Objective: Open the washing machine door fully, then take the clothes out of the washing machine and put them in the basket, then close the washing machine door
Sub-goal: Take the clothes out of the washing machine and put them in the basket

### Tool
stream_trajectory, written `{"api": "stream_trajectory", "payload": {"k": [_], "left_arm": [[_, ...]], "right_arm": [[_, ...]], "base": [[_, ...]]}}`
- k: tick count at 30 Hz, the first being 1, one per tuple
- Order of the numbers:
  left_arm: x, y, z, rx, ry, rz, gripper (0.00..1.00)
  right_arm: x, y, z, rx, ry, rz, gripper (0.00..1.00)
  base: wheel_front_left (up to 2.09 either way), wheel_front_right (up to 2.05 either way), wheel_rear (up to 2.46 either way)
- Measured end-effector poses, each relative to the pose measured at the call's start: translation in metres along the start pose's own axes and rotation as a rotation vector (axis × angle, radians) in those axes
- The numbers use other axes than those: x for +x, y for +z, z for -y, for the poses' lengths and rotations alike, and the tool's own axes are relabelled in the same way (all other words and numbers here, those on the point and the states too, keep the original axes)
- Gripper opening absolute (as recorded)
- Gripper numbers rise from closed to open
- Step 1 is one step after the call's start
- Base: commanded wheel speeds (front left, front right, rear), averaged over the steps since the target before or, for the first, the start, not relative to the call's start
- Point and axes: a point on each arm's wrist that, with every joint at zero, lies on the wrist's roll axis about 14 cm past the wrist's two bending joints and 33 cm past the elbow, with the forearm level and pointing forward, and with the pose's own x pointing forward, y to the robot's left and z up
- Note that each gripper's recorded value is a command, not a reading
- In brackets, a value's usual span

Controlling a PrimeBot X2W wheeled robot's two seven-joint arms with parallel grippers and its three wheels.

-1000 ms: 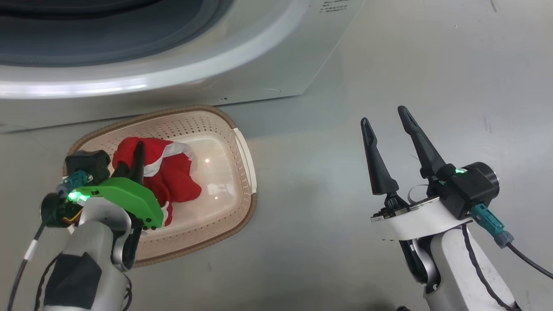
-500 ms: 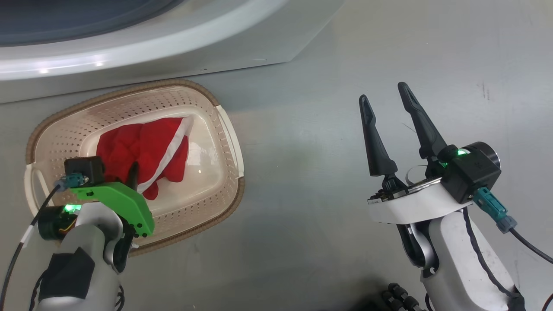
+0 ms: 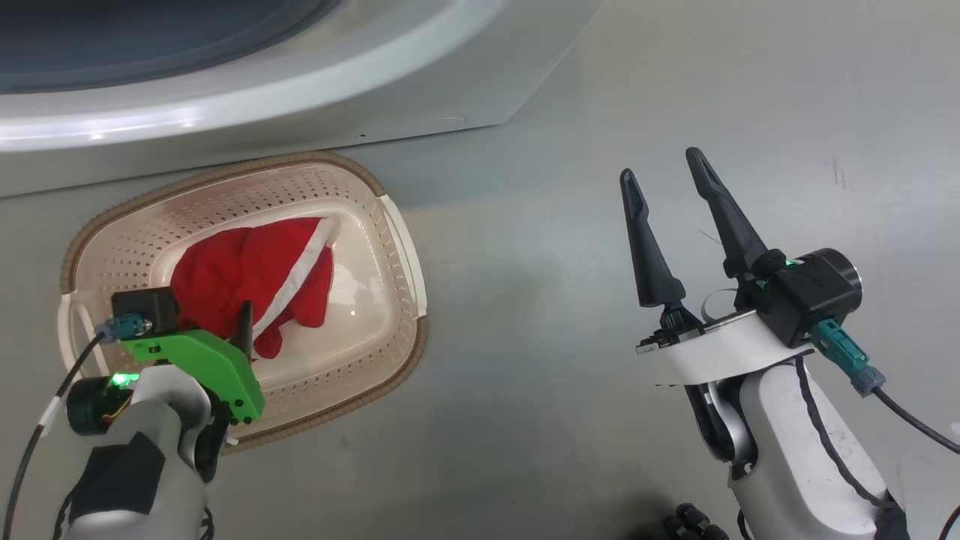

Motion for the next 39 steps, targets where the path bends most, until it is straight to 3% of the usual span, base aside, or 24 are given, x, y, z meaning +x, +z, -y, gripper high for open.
{"api": "stream_trajectory", "payload": {"k": [22, 34, 39], "left_arm": [[-0.059, 0.083, 0.031, 0.148, -0.038, 0.373, 1.0], [-0.123, 0.142, 0.049, 0.178, -0.053, 0.626, 1.0], [-0.175, 0.192, 0.069, 0.22, -0.083, 0.843, 1.0]], "right_arm": [[-0.027, 0.038, -0.008, -0.013, -0.002, 0.072, 1.0], [-0.051, 0.053, -0.021, -0.006, 0.021, 0.105, 1.0], [-0.059, 0.063, -0.028, -0.006, 0.035, 0.135, 1.0]], "base": [[0.0, 0.0, 0.0], [0.0, 0.0, 0.0], [0.0, 0.0, 0.0]]}}
